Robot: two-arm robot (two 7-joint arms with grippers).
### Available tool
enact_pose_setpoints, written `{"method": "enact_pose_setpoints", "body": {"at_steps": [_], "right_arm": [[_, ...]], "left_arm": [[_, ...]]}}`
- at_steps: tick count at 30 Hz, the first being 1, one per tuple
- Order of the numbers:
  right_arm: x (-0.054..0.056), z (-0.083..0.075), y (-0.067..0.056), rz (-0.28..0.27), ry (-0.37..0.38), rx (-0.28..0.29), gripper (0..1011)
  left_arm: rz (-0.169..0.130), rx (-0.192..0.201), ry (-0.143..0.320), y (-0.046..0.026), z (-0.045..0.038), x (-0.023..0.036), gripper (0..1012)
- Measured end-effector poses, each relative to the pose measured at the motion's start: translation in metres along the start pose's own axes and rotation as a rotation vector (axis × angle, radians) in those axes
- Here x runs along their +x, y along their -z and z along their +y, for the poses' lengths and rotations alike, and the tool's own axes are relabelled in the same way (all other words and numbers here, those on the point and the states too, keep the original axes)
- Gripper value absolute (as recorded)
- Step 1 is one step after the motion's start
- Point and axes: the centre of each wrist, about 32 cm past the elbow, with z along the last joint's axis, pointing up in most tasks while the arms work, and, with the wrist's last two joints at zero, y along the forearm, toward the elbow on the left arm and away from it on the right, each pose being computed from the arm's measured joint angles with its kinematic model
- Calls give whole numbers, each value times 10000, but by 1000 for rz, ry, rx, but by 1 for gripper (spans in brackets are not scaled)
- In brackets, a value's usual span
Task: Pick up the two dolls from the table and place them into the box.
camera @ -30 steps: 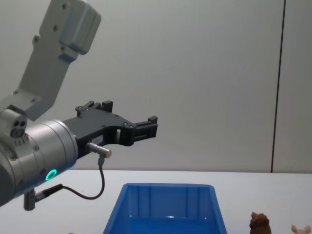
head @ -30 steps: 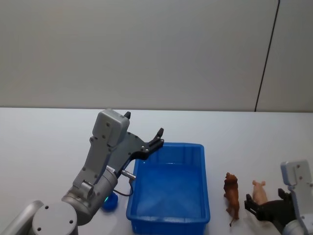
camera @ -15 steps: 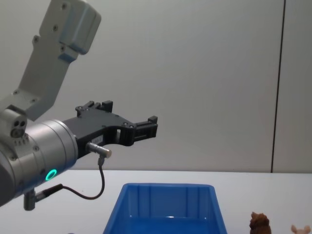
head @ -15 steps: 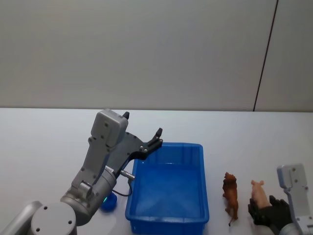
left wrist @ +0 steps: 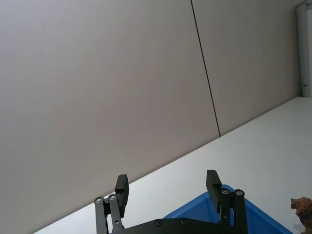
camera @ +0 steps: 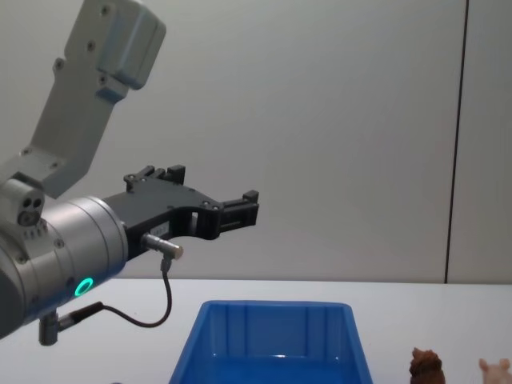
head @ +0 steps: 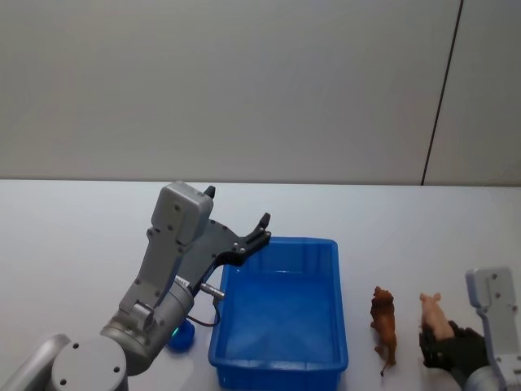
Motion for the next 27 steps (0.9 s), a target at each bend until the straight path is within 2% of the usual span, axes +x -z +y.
{"method": "enact_pose_setpoints", "body": {"at_steps": [12,18,24,27], "right_arm": [[-11,-70,-149,-14,-23,108,380],[-13,-90,-237,-28,-89,168,380],[-23,-86,-295,-39,-151,200,380],[-37,-77,-332,-49,-207,219,380]], "left_arm": [[0,0,0,0,0,0,1002],[0,0,0,0,0,0,1002],[0,0,0,0,0,0,1002],[0,0,0,0,0,0,1002]]}}
